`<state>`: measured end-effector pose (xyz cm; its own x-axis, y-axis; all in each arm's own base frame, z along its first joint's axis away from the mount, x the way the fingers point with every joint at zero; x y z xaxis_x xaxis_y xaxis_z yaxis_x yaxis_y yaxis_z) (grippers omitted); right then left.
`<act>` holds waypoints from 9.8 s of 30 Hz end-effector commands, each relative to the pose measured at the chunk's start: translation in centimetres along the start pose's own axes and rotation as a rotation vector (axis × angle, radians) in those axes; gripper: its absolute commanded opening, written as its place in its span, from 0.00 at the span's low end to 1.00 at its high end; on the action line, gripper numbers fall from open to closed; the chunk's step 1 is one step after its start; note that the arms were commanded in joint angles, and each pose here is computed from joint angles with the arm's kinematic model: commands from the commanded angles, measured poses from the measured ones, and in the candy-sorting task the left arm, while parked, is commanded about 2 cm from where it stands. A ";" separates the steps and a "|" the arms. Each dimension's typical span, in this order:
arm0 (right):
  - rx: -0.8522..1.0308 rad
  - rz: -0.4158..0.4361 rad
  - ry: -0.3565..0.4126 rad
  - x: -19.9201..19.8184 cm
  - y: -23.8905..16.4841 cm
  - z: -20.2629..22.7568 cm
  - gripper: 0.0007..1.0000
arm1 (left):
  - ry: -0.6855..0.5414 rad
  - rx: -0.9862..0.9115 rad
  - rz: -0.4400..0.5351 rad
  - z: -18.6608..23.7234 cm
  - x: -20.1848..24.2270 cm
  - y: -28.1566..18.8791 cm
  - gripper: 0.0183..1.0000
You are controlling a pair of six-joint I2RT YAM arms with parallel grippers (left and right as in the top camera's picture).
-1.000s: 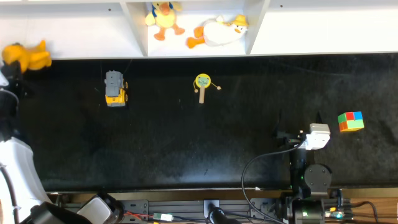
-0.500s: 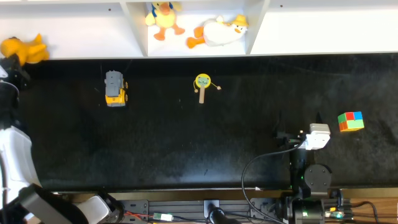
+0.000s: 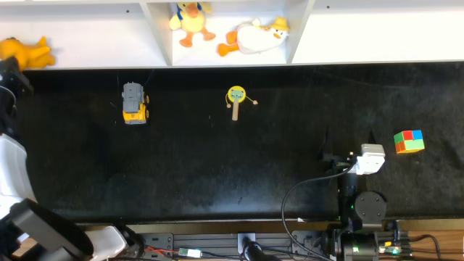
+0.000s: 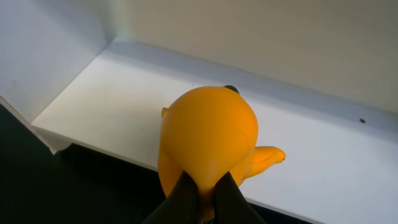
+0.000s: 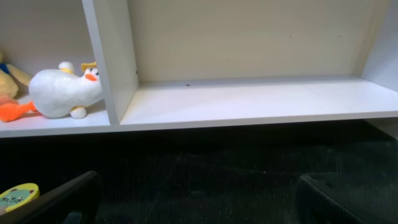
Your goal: Store Toys
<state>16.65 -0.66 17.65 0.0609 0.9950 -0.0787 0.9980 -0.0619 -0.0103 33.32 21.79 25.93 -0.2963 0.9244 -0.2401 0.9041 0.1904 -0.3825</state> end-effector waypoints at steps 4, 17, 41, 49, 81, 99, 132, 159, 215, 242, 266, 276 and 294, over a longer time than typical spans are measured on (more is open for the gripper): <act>-0.003 -0.004 0.005 0.1 0.0 0.3 1.00 | -0.005 -0.005 0.024 -1.2 -0.2 1.0 0.02; -0.003 -0.004 0.004 0.1 0.0 0.3 1.00 | 0.034 0.007 0.018 -1.2 -2.0 2.2 0.03; -0.003 -0.004 0.004 0.1 0.0 0.3 1.00 | 0.071 0.041 -0.014 -0.1 -2.9 4.3 0.05; -0.003 -0.004 0.005 0.1 0.0 0.3 1.00 | 0.081 0.030 0.000 0.0 -3.4 4.9 0.06; -0.003 -0.004 0.004 0.1 0.0 0.3 1.00 | 0.094 0.016 0.038 0.6 -4.5 6.6 0.23; -0.003 -0.004 0.005 0.1 0.0 0.3 1.00 | 0.096 0.014 0.037 0.6 -4.5 6.5 1.00; -0.003 -0.004 0.005 0.1 0.0 0.3 1.00 | 0.095 0.075 -0.009 4.5 -3.8 -3.1 1.00; -0.003 -0.004 0.005 0.1 0.0 0.3 1.00 | 0.120 0.529 0.160 16.9 -11.4 -6.5 1.00; -0.003 -0.004 0.005 0.1 0.0 0.3 1.00 | 0.296 0.506 0.164 18.1 -14.0 -0.8 0.95; -0.003 -0.004 0.005 0.1 0.0 0.3 1.00 | 0.296 0.492 0.166 18.4 -14.0 0.1 0.41; -0.003 -0.004 0.005 0.1 0.0 0.3 1.00 | 0.307 0.313 0.150 13.6 -14.6 -5.8 0.35; -0.003 -0.004 0.004 0.1 0.0 0.3 1.00 | 0.298 0.240 0.167 11.6 -15.4 -5.5 0.33; -0.003 -0.004 0.005 0.1 0.0 0.3 0.99 | 0.239 0.195 0.179 7.4 -17.0 -1.2 0.32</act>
<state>16.65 -0.65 17.64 0.0605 0.9951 -0.0784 0.9980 -0.0616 -0.0107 33.53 3.38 22.29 -0.0263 0.9967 -0.0764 0.8309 -0.0207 -0.5560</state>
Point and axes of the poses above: each gripper's point midway between its finger pads, its own y axis out along the fingers, its own x axis along the line the jaws close on, z = x × y, the point moved 8 cm from there along -y, back along the fingers, and after that the axes turned 7 degrees about -y, right-handed, at the moved point
